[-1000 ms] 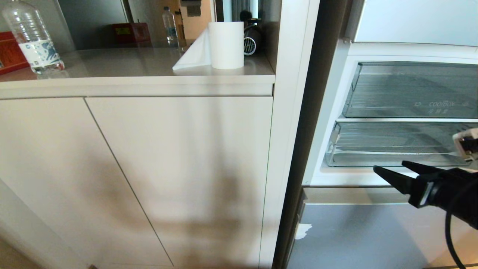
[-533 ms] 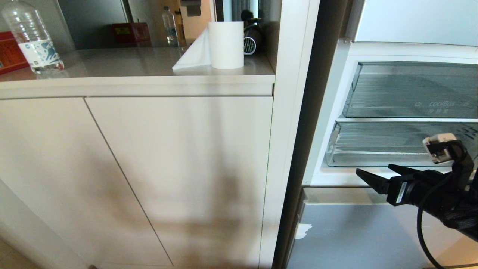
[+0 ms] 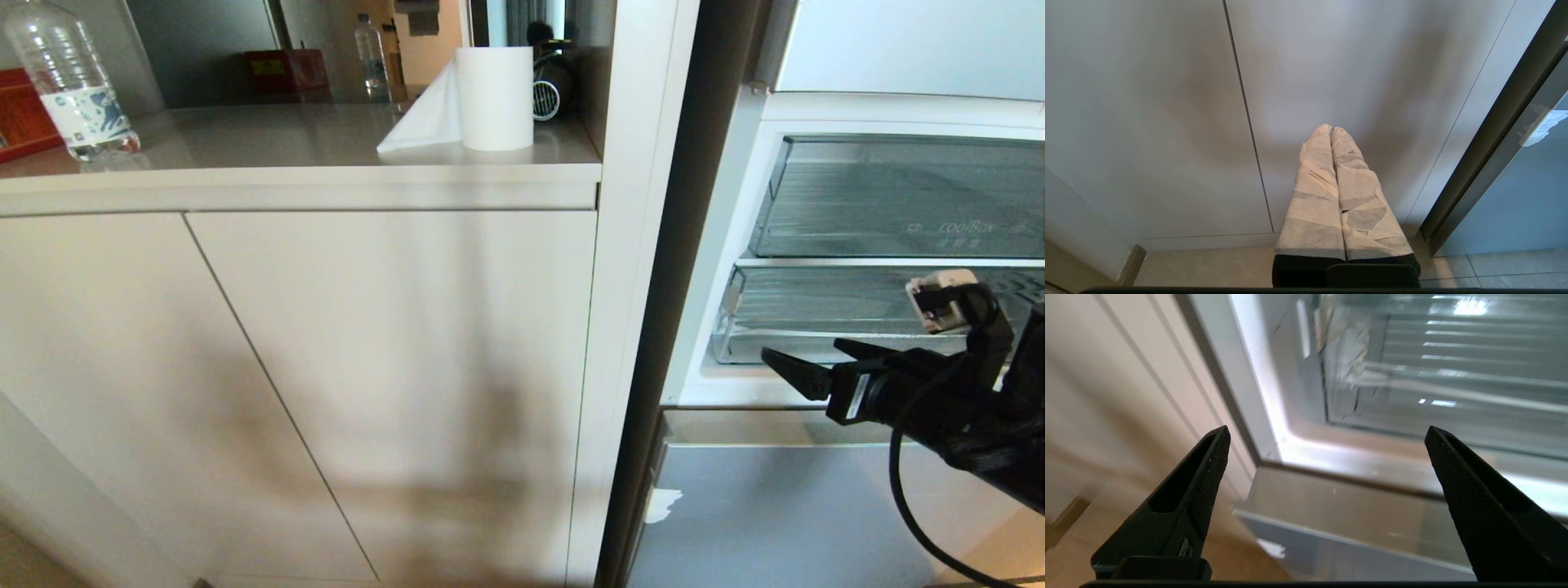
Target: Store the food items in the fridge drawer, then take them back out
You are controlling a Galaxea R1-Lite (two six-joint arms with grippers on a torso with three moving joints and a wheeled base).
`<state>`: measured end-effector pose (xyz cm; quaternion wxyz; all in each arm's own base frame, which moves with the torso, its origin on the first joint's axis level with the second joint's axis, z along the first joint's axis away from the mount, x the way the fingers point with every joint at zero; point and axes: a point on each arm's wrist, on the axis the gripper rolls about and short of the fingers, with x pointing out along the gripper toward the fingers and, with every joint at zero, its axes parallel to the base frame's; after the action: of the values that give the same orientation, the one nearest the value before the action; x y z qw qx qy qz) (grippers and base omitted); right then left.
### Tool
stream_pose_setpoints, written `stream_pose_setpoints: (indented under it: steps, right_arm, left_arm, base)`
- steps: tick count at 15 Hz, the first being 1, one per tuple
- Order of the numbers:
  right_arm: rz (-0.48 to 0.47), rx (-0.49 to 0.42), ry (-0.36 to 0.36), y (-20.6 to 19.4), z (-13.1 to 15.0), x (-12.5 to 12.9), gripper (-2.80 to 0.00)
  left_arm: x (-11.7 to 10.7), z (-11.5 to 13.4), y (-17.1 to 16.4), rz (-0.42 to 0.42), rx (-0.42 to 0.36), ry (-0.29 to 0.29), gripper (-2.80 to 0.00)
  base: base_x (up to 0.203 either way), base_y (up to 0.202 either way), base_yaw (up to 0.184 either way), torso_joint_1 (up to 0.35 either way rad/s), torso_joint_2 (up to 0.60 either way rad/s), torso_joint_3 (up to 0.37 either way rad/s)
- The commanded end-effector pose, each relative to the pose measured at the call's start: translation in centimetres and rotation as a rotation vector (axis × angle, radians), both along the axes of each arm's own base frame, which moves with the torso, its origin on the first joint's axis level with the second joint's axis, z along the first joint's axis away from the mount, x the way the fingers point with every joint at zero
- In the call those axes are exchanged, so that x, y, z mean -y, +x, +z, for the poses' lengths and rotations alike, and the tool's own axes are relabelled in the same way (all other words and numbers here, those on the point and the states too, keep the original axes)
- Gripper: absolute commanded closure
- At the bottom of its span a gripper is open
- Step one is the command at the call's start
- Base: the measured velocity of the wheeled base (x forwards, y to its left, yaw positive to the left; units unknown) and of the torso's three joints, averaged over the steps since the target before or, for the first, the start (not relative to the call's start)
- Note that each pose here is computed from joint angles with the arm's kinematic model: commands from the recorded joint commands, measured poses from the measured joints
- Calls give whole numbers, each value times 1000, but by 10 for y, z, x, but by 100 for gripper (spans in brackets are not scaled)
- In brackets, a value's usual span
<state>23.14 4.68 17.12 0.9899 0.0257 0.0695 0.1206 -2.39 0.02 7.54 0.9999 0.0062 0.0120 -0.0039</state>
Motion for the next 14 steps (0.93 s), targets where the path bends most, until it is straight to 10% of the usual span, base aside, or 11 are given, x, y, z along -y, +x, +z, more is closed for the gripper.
stream_pose_setpoints:
  steps: [1, 14]
  right_arm:
    - [-36, -3, -7, 18, -2, -3, -280]
    - [-171, 17, -22, 69, -4, -32, -280]
  left_arm:
    - [0, 0, 0, 0, -1, 0, 0]
    - [0, 0, 0, 0, -1, 0, 0]
  base:
    - [0, 0, 0, 0, 0, 0]
    - [0, 0, 0, 0, 0, 0]
